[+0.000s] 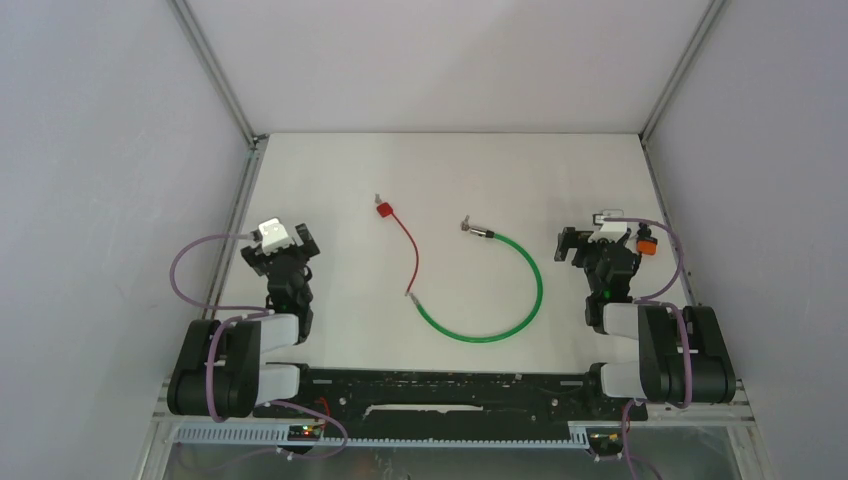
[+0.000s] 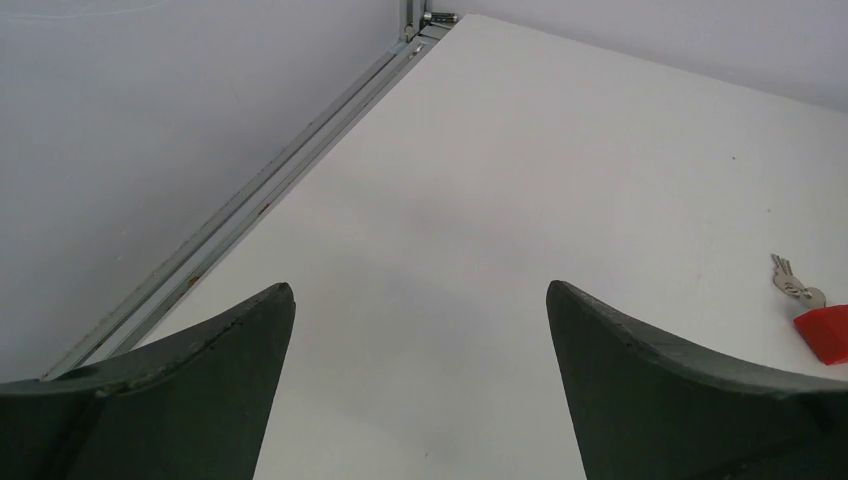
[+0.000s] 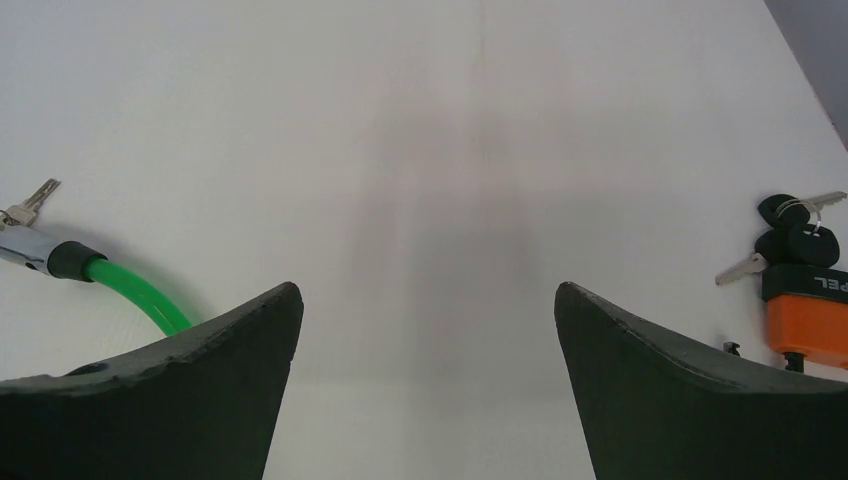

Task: Lock with the key
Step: Adjust the lock at the center of the board.

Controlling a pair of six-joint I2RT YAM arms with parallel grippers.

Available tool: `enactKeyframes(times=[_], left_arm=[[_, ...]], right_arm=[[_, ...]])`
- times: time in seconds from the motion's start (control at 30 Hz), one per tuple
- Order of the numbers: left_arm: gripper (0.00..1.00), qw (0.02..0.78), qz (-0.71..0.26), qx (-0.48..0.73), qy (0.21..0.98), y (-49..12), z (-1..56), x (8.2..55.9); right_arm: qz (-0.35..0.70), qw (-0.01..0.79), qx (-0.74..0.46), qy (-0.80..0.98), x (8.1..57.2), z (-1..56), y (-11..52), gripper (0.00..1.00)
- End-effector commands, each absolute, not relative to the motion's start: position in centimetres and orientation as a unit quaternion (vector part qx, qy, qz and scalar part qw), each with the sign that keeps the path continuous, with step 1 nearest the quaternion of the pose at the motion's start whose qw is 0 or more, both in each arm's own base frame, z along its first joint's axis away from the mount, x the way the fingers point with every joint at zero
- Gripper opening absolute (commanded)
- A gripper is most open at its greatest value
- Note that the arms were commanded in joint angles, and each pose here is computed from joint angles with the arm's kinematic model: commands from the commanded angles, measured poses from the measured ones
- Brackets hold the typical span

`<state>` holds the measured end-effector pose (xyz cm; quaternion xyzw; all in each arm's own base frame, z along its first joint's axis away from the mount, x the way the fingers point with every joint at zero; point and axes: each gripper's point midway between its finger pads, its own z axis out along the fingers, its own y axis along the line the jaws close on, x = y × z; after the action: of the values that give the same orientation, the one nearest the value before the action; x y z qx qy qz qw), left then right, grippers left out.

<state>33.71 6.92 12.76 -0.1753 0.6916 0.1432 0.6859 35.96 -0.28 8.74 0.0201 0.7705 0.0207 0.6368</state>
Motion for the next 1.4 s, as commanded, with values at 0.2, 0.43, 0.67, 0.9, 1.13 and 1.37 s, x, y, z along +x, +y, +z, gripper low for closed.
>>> enactKeyframes(times=[0.2,0.43,0.67,0.9,1.13,1.37], left_arm=[[1.0,0.697,0.145,-0.179,0.679,7.1,13.8,33.9],[1.0,0.697,0.144,-0.179,0.679,7.1,13.8,34.0],[1.0,0.671,0.199,-0.196,0.687,7.3,16.3,33.1],[1.0,0.672,0.114,-0.269,0.68,4.5,21.0,32.8],[1.0,0.62,-0.099,-0.223,0.746,-4.3,18.4,37.7],[1.0,0.615,-0.079,-0.149,0.77,-9.9,17.6,38.7]], right_arm=[[0.019,0.655,0.019,0.755,37.0,10.4,-0.5,0.99],[0.035,0.656,-0.027,0.754,36.9,11.0,1.2,1.0],[0.061,0.626,-0.053,0.776,38.0,16.1,4.9,0.99],[0.113,0.597,0.071,0.791,39.2,19.9,5.6,0.99],[0.269,0.566,0.104,0.772,41.3,21.2,6.7,0.99],[0.323,0.51,0.091,0.792,45.0,17.3,9.0,0.99]])
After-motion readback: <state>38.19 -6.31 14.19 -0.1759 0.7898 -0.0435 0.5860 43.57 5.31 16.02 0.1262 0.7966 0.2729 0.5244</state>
